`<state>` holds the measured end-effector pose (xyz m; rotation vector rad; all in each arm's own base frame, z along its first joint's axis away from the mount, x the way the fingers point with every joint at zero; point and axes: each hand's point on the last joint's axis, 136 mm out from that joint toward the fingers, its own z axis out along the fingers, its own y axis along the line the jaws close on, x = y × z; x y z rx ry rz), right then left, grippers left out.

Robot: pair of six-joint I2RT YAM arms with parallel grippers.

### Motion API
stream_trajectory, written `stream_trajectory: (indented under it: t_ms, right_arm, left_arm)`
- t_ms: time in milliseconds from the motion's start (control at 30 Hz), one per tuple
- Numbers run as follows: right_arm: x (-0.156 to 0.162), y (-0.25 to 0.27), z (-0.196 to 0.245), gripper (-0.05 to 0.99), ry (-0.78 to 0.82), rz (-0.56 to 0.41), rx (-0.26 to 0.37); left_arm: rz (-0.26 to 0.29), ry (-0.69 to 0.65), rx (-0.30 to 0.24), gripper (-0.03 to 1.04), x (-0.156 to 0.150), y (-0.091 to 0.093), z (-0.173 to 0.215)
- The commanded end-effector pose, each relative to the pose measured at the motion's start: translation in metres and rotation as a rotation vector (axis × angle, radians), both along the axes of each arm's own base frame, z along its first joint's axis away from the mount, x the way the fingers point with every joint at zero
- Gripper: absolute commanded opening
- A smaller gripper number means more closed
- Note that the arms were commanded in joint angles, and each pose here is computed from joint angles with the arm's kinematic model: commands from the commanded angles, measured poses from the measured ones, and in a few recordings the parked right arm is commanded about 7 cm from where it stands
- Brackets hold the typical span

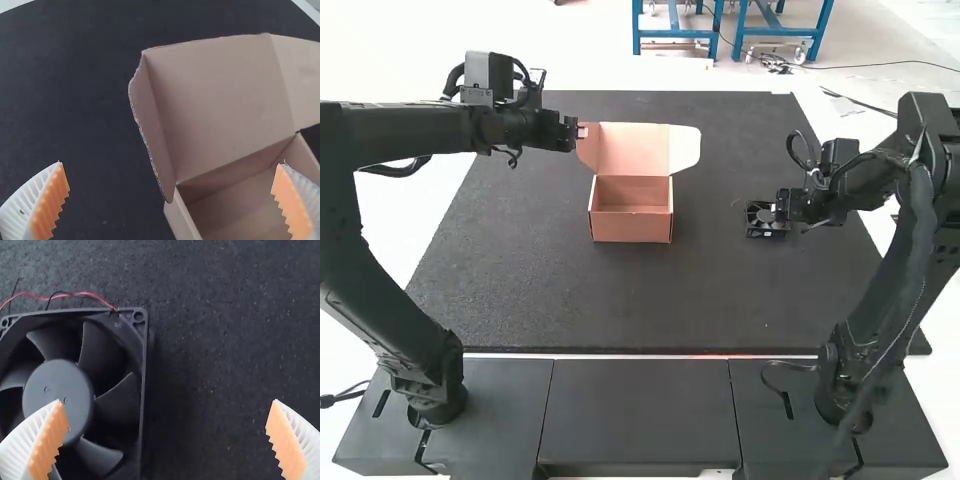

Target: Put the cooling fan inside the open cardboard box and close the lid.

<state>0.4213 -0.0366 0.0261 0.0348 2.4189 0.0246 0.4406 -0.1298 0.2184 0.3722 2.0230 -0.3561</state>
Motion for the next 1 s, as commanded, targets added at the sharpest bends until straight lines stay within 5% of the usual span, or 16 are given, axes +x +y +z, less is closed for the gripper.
stream_trajectory:
  t_ms: [0,567,633,733,900,967]
  right_arm:
    - [0.014,-0.017,0.005,0.91,-0.016,-0.010,-0.036]
    - [-0.023,-0.016,-0.063,0.88,0.204,0.049,-0.092]
    - [-0.025,-0.016,-0.065,0.75,0.213,0.056,-0.091]
    - [-0.025,-0.012,-0.065,0.35,0.215,0.073,-0.085]
    - [-0.034,-0.001,-0.077,-0.02,0.257,0.092,-0.032]
    - [-0.045,0.003,-0.088,-0.02,0.315,0.114,-0.037]
  left_arm:
    - [-0.017,-0.062,-0.004,0.96,0.001,-0.002,0.028]
    - [0.013,-0.050,0.000,0.96,-0.002,0.012,0.035]
    - [0.024,-0.048,0.002,0.96,-0.001,0.018,0.035]
    - [0.030,-0.048,0.007,0.96,0.000,0.022,0.038]
    - [0.030,-0.068,0.003,0.96,0.002,0.022,0.054]
    - [0.027,-0.076,0.002,0.96,0.003,0.020,0.060]
